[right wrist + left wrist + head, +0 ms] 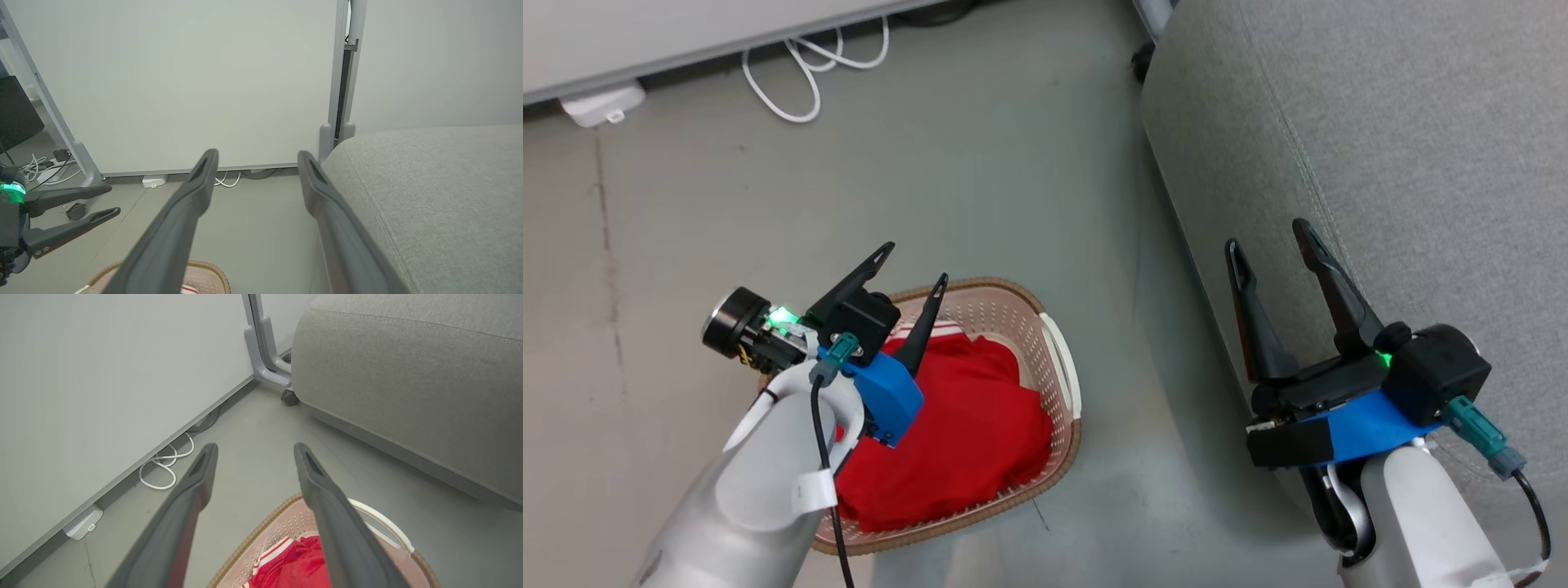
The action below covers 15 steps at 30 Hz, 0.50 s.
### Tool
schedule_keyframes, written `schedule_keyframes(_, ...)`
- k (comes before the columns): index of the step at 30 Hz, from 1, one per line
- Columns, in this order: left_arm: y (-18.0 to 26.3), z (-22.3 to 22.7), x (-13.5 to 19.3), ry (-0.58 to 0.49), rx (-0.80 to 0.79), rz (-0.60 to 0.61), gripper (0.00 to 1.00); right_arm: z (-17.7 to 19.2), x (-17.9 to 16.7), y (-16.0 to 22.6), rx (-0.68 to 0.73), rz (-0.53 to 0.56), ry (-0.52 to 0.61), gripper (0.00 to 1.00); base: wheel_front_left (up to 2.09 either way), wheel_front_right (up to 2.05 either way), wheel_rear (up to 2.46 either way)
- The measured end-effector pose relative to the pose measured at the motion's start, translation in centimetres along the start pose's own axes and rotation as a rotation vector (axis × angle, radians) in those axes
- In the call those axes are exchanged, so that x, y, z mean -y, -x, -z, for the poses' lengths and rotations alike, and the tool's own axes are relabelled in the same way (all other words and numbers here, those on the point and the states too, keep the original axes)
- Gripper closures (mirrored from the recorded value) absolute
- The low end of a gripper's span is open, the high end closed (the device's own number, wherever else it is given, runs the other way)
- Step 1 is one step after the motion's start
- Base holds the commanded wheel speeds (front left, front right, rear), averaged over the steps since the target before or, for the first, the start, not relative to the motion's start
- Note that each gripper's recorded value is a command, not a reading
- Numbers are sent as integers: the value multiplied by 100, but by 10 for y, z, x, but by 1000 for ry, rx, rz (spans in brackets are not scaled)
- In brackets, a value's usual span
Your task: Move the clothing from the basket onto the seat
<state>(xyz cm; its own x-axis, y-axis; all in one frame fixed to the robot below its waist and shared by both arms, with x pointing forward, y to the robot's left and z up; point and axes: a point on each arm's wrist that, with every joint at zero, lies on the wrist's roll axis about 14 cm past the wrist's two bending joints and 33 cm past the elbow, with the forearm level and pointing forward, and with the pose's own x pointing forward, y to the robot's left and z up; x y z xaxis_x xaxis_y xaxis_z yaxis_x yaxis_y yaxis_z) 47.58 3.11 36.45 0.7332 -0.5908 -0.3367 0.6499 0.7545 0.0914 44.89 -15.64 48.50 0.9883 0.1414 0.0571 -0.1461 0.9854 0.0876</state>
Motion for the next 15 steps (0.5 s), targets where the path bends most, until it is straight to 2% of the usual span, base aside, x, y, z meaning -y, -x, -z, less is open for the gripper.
schedule_keyframes(7, -37, 64, 16, -39, -197, 144, 0, 23, 19, -16, -39, 32, 8, 0, 0, 0, 0)
schedule_keyframes(15, -51, 143, 37, -95, -437, 293, 0, 50, 34, -31, -81, 54, 19, 0, 0, 0, 0)
